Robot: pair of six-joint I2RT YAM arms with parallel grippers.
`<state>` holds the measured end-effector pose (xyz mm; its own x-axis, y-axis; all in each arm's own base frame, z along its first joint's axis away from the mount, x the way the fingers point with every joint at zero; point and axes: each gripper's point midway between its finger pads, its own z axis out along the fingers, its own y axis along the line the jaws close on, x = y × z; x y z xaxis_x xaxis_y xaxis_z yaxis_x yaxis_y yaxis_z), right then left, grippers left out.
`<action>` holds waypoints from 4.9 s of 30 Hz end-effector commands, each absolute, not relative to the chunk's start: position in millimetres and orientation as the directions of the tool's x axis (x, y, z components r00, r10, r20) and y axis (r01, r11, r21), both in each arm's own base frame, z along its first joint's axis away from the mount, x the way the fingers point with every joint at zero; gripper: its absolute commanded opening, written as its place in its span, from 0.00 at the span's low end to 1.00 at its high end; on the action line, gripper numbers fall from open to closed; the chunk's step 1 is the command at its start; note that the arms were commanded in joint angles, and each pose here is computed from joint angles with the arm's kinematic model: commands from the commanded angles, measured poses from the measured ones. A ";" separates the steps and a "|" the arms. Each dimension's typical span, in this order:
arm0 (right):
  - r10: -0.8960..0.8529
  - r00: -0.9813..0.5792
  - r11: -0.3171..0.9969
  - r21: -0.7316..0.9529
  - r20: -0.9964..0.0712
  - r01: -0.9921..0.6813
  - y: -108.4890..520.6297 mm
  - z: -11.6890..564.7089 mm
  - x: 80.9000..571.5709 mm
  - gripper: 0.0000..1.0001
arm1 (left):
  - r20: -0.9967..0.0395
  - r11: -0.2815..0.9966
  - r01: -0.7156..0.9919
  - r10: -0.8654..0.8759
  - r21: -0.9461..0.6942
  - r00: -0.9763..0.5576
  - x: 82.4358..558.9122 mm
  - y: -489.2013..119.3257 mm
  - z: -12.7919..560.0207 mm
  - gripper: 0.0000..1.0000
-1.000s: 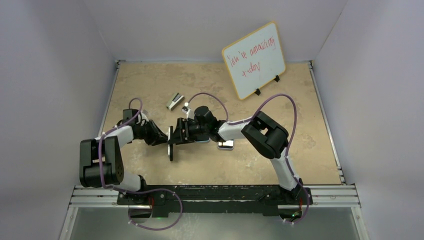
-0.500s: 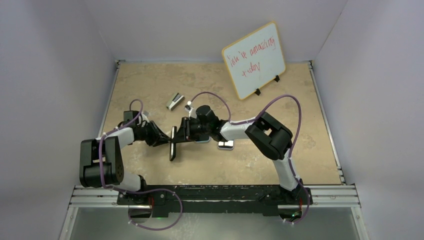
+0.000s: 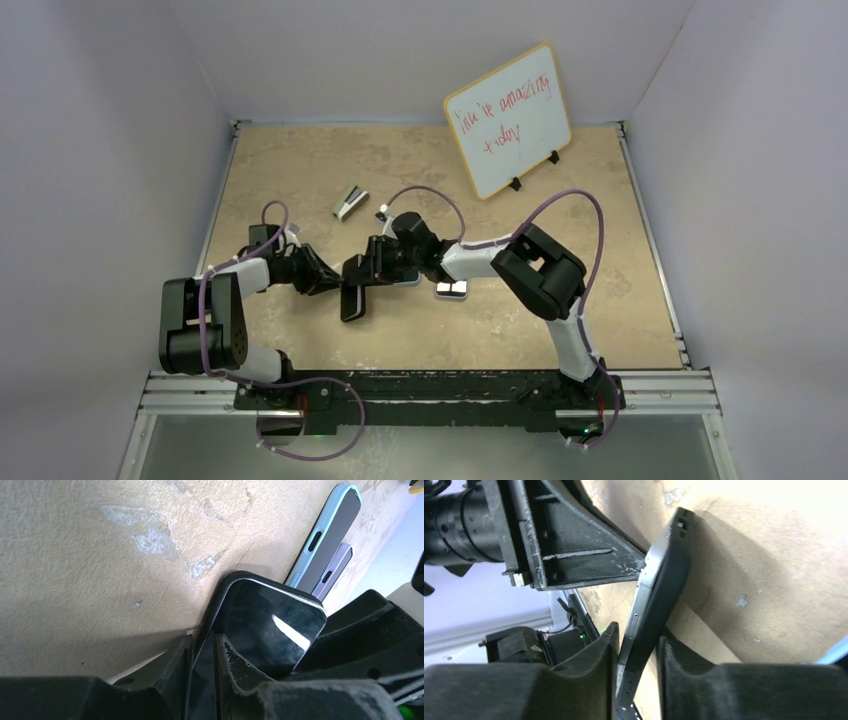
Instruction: Put the phone into the phone case
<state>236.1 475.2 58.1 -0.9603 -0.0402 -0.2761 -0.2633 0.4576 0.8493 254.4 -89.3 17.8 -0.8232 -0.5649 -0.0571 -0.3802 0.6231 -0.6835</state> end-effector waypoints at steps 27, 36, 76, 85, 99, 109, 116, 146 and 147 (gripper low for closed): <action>0.120 -0.862 -0.042 0.865 -0.492 -0.500 374.9 251.6 231.7 0.00 | -0.482 0.192 0.442 -0.304 -0.876 -0.822 256.2 -182.2 226.4 0.73; 0.137 -0.847 -0.069 0.848 -0.514 -0.526 369.8 269.3 225.3 0.04 | -0.462 0.144 0.439 -0.255 -0.887 -0.850 246.3 -208.7 225.7 0.51; 0.123 -0.865 -0.035 0.869 -0.486 -0.493 347.2 243.7 182.5 0.39 | -0.460 -0.059 0.509 -0.349 -0.859 -0.816 242.0 -233.6 265.7 0.00; 0.231 -0.885 0.102 0.915 -0.404 -0.391 338.6 236.3 199.2 0.00 | -0.620 0.346 0.527 -0.260 -0.776 -0.740 280.5 -226.8 219.1 0.00; 0.239 -0.735 0.238 0.772 -0.634 -0.589 320.9 269.0 208.7 0.90 | -0.608 0.051 0.607 -0.135 -0.793 -0.782 210.4 -232.7 263.4 0.00; 0.266 -0.731 0.217 0.778 -0.628 -0.589 328.9 284.2 228.7 0.82 | -0.629 -0.004 0.631 -0.067 -0.776 -0.774 188.3 -236.2 264.8 0.00; 0.261 -0.746 0.148 0.789 -0.612 -0.596 338.5 288.5 233.3 0.58 | -0.618 0.030 0.618 -0.060 -0.786 -0.784 193.3 -238.4 257.0 0.00; 0.287 -0.754 0.385 0.791 -0.591 -0.475 307.1 236.1 238.2 0.99 | -0.396 0.543 0.155 -0.359 -0.825 -0.845 294.3 -164.5 155.6 0.00; 0.290 -0.752 0.390 0.791 -0.592 -0.472 304.9 235.1 236.9 0.99 | -0.384 0.563 0.117 -0.383 -0.818 -0.841 299.7 -154.7 146.3 0.00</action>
